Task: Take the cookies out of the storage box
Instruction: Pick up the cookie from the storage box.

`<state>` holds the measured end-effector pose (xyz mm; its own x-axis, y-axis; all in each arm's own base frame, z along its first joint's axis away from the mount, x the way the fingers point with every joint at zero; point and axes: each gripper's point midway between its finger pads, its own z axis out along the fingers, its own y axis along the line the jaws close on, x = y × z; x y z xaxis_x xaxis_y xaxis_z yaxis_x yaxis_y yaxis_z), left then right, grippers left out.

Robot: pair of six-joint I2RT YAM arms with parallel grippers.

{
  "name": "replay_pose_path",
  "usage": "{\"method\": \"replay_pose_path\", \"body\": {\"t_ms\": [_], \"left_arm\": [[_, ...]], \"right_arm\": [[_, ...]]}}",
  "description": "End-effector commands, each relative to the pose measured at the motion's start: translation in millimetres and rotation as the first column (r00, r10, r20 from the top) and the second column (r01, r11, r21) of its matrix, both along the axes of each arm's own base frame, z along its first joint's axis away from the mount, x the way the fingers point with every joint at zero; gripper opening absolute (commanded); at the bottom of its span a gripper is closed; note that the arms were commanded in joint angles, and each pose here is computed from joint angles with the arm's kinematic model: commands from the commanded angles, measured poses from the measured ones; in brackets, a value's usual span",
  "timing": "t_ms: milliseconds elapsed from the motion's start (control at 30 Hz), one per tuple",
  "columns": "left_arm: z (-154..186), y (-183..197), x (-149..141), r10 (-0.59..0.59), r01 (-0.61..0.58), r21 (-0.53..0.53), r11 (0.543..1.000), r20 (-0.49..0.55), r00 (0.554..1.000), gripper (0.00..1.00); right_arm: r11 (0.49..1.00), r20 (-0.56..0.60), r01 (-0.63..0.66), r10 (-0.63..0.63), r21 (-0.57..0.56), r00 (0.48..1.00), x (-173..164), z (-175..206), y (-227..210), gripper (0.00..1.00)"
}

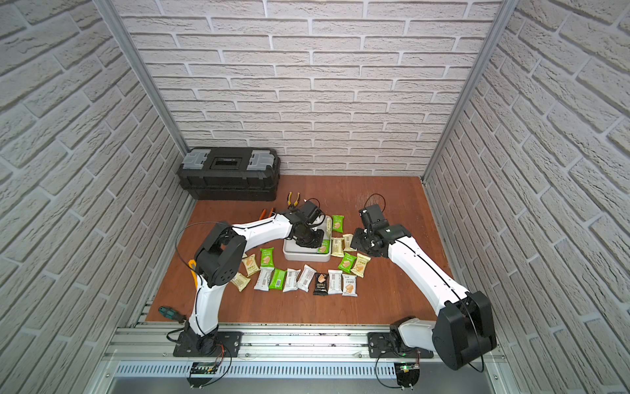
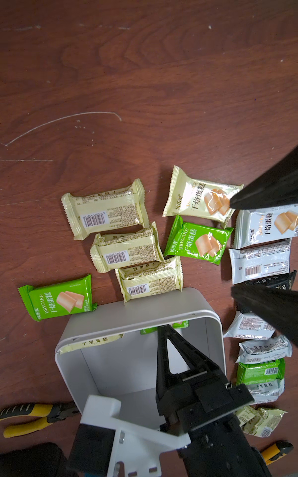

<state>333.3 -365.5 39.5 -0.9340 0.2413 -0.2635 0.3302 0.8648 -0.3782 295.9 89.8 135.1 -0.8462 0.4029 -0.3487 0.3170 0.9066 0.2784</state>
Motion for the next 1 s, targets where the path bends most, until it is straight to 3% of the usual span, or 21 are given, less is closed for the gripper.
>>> {"method": "replay_pose_path", "body": {"t_ms": [0, 533, 967], "left_arm": [[-10.5, 0.9, -1.2, 0.004, -0.004, 0.004, 1.0, -0.016, 1.0, 0.03], [46.0, 15.6, 15.1, 0.06, -0.051, -0.056, 0.997, 0.167, 0.984, 0.0], [97.4, 54.4, -4.4, 0.064, -0.053, -0.049, 0.997, 0.237, 0.97, 0.0]], "right_arm": [[1.0, 0.003, -0.015, 0.015, -0.018, 1.0, -2.9, 1.6, -1.6, 0.52], [1.0, 0.004, -0.029, 0.029, -0.012, 1.0, -0.8, 2.2, 0.7, 0.52], [0.997, -0.006, -0.074, 0.074, 0.024, 0.997, 9.8, -2.6, 13.5, 0.51]]}}
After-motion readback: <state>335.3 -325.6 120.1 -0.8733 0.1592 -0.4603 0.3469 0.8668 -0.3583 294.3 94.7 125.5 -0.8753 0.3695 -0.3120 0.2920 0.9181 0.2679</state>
